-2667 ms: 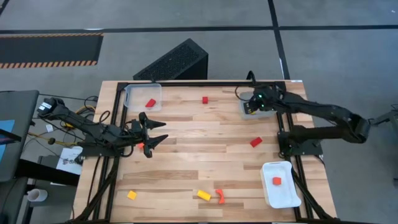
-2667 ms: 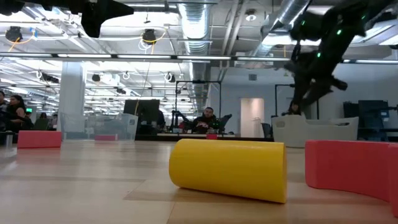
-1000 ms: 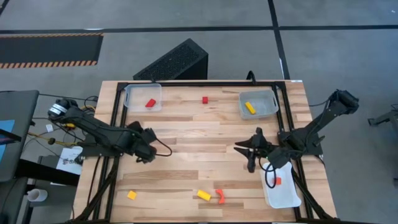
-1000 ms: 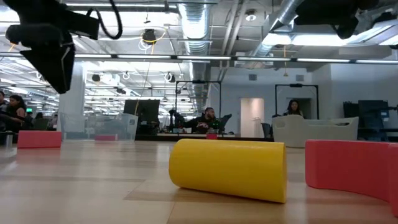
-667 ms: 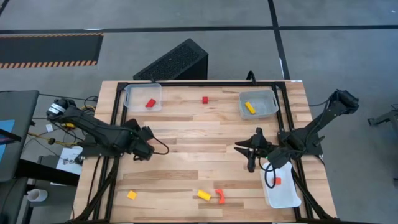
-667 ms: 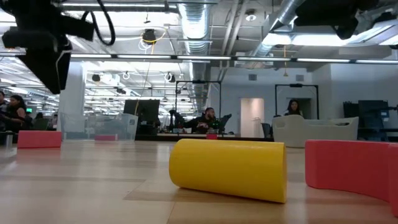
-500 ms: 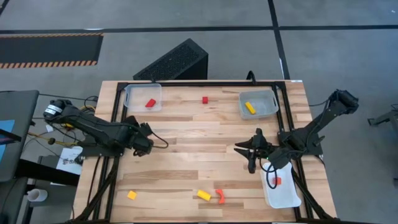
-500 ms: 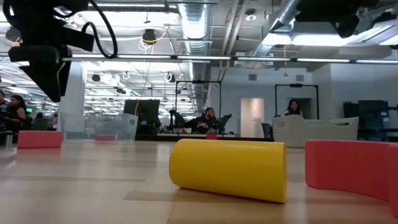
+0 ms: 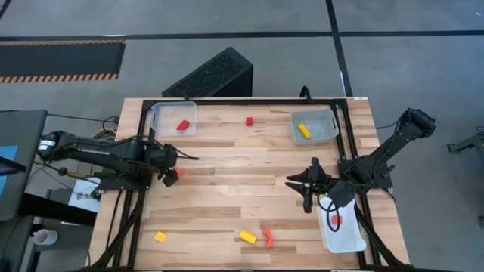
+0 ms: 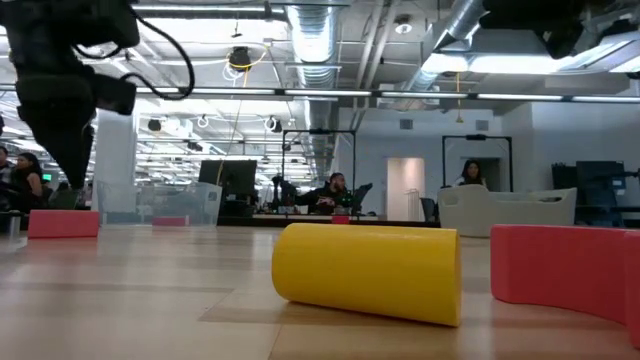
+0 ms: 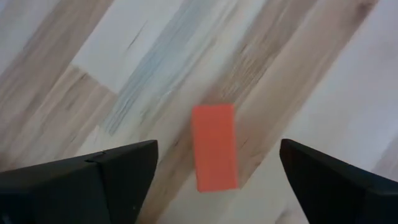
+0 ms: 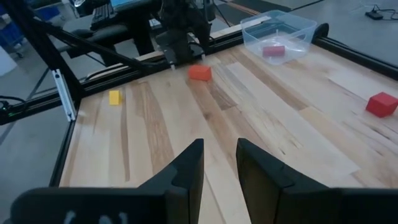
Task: Sort & place blocks by color
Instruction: Put the top orange block into the white bin
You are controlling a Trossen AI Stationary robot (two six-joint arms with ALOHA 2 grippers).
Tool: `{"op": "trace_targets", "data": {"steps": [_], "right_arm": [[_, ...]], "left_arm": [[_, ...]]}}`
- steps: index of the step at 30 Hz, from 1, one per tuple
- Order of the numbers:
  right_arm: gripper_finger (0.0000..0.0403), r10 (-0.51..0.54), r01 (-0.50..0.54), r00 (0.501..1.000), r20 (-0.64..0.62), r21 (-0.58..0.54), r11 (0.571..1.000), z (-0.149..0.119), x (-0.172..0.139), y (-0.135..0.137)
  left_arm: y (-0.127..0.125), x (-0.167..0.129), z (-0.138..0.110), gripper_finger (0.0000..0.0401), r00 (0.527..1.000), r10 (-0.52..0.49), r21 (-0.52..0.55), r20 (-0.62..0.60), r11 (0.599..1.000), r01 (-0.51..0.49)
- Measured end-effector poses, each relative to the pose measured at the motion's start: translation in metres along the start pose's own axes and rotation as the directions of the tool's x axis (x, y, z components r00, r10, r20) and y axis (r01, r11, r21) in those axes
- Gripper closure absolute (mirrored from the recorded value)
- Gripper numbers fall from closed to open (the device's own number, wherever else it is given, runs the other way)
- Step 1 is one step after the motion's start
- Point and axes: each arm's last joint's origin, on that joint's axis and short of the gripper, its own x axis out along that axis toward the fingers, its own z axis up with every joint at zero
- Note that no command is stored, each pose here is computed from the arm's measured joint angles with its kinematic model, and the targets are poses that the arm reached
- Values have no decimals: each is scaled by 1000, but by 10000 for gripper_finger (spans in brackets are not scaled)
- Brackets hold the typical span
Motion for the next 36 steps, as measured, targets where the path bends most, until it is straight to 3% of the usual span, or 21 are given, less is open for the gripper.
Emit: {"op": "trace_targets", "data": {"steps": [7,17,21,30,36], "right_arm": [[285,-1,1,1000,-1,0,1000,0,0,0],[285,5,-5,1000,-4,4,1000,-1,-1,1],[285,14,-14,1000,-8,-2,1000,-2,-3,2],[285,16,-16,1000,-12,-6,1000,-3,-3,2],[285,16,-16,1000,-12,-6,1000,-3,-3,2]], "left_arm": [[-5,19,3,29,994,65,-24,-93,997,-68],[-13,56,1,27,920,151,35,-362,988,-148],[-15,61,4,55,904,170,70,-392,985,-155],[-23,62,12,165,938,89,70,-334,995,-70],[-24,62,13,186,940,80,49,-332,996,-68]]}}
